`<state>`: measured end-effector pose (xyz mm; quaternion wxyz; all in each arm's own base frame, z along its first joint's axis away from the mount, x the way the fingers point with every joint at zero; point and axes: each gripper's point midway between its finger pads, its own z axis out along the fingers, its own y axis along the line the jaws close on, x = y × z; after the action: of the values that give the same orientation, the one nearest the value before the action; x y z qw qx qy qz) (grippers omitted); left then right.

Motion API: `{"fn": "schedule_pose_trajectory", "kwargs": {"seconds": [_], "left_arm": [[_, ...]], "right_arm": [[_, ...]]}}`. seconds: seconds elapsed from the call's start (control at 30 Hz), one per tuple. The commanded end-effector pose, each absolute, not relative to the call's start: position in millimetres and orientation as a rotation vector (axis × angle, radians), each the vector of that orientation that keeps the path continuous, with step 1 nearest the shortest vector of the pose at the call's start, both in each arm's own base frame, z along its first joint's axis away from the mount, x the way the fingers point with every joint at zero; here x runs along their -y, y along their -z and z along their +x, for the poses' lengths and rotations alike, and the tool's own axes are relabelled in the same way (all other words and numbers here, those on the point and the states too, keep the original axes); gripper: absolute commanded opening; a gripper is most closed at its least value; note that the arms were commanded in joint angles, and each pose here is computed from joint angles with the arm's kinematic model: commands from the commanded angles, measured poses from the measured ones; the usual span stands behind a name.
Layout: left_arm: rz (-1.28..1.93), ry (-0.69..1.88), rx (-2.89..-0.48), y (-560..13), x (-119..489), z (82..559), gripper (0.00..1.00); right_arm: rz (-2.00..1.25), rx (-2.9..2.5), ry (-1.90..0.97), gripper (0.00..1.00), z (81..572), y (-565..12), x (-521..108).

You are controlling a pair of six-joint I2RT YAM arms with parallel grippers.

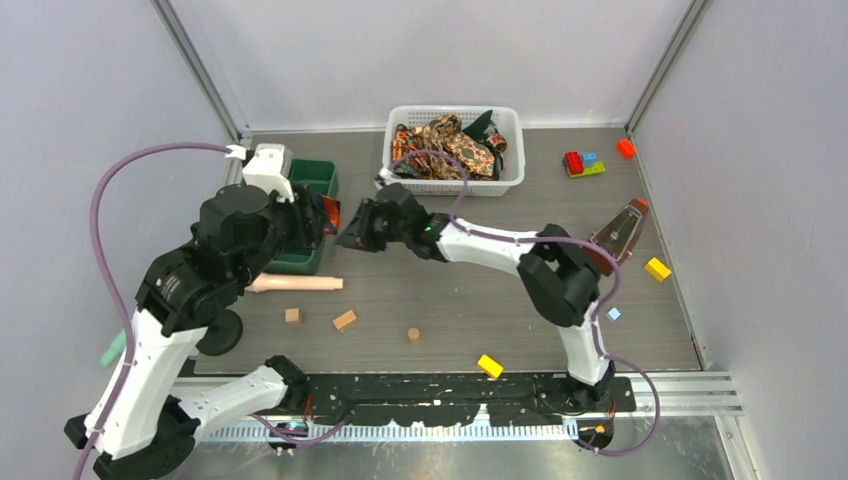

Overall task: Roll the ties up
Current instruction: Move the storage box to the center of the board.

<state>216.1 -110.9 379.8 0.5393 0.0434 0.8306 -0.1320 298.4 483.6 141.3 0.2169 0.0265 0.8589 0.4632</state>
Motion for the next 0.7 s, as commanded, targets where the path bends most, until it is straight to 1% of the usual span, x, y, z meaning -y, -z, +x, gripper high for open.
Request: {"fn": "schedule_pose_trajectory", "kwargs": {"seconds": [0.0,0.03,0.13,0.2,0.23,0.27,0.3,0.33,0.37,0.4,0.5,0.53,0.57,0.67], "left_arm": [[0.069,0.259,-1.949,-392,88,205,0.38],[0.063,0.260,-1.940,-395,86,203,0.38],[0.049,0.263,-1.927,-399,80,198,0.38],[0.048,0.267,-1.927,-399,79,195,0.38],[0.046,0.266,-1.929,-398,78,194,0.38],[0.045,0.264,-1.930,-398,77,193,0.38],[0.045,0.264,-1.931,-397,76,192,0.38],[0.042,0.263,-1.930,-397,75,192,0.38],[0.042,0.265,-1.929,-397,75,190,0.38],[0.039,0.266,-1.927,-397,74,189,0.38],[0.037,0.268,-1.925,-397,71,186,0.38],[0.037,0.265,-1.926,-396,71,186,0.39],[0.037,0.262,-1.926,-396,70,186,0.38],[0.040,0.257,-1.929,-394,70,186,0.38]], "right_arm": [[-0.077,-2.178,-1.599,0.29,292,-216,-555],[-0.073,-2.195,-1.610,0.28,294,-203,-565],[-0.051,-2.209,-1.685,0.27,298,-198,-601],[-0.030,-2.260,-1.661,0.25,302,-184,-617],[-0.011,-2.320,-1.602,0.25,300,-169,-620],[-0.008,-2.316,-1.592,0.25,305,-169,-629],[0.027,-2.380,-1.499,0.24,306,-151,-626],[0.040,-2.374,-1.480,0.25,312,-150,-633],[0.075,-2.415,-1.401,0.24,315,-136,-629],[0.091,-2.414,-1.379,0.24,319,-134,-632],[0.151,-2.459,-1.177,0.24,330,-112,-615],[0.148,-2.464,-1.142,0.24,330,-112,-611],[0.157,-2.464,-1.029,0.24,335,-104,-599],[0.156,-2.446,-0.819,0.24,344,-104,-572]]}}
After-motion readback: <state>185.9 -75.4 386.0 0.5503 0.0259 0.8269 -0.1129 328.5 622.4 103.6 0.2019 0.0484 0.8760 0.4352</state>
